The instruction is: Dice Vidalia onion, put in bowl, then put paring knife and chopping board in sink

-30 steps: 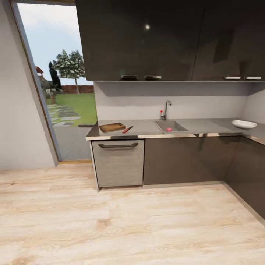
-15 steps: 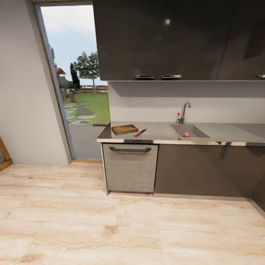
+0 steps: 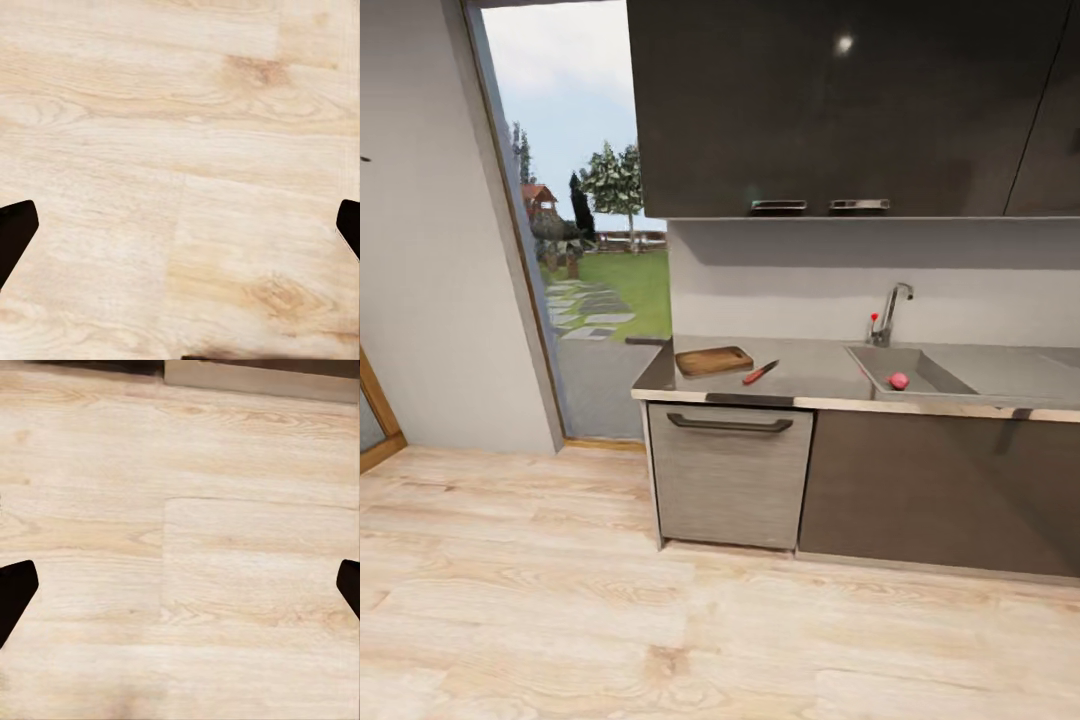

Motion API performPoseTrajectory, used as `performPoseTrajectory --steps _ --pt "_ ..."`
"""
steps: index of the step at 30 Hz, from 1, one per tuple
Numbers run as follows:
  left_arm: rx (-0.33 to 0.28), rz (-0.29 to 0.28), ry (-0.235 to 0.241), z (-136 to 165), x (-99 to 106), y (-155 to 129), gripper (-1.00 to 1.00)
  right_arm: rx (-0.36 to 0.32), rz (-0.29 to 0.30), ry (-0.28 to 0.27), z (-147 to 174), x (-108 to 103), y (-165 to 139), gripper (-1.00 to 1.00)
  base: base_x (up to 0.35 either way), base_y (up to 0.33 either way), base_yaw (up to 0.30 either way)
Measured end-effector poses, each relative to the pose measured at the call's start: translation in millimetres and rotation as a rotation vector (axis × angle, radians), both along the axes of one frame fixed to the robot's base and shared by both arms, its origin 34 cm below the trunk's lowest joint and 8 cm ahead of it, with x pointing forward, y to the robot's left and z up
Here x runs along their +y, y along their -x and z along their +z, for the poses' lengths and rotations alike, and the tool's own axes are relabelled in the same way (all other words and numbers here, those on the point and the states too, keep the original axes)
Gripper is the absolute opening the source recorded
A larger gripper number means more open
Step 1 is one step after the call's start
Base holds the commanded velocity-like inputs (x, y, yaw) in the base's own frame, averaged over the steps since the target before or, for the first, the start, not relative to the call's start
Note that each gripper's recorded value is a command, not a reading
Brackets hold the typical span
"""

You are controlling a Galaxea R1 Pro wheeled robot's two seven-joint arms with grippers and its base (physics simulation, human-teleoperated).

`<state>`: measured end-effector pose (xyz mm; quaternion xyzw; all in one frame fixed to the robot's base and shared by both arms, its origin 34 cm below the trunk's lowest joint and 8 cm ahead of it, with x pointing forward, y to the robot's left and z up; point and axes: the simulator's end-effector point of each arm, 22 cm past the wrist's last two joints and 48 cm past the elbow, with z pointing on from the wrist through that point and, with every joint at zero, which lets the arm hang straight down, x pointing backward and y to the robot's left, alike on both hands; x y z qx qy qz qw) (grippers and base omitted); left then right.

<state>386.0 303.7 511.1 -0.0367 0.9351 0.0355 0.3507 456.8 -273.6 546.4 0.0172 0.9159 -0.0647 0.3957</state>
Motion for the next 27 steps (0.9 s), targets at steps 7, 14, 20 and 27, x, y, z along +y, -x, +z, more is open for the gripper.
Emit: performPoseTrajectory --steps 7,14,20,27 --pt "-0.002 0.000 -0.001 0.4 0.6 -0.7 1.00 -0.008 -0.001 -0.006 1.3 3.3 -1.4 1.00 0.281 0.000 -0.133" --pt "-0.003 -0.001 -0.001 0.7 0.5 -1.2 1.00 -0.011 -0.004 -0.003 2.3 0.7 -2.5 1.00 0.036 0.000 -0.113" --pt "-0.004 -0.002 -0.001 0.9 0.5 -1.5 1.00 -0.011 -0.003 -0.005 2.4 2.1 -2.6 1.00 0.002 0.000 -0.008" --pt "-0.008 -0.002 -0.001 2.0 0.5 -2.9 1.00 -0.016 -0.001 -0.002 3.9 0.3 -4.0 1.00 0.000 0.000 -0.182"
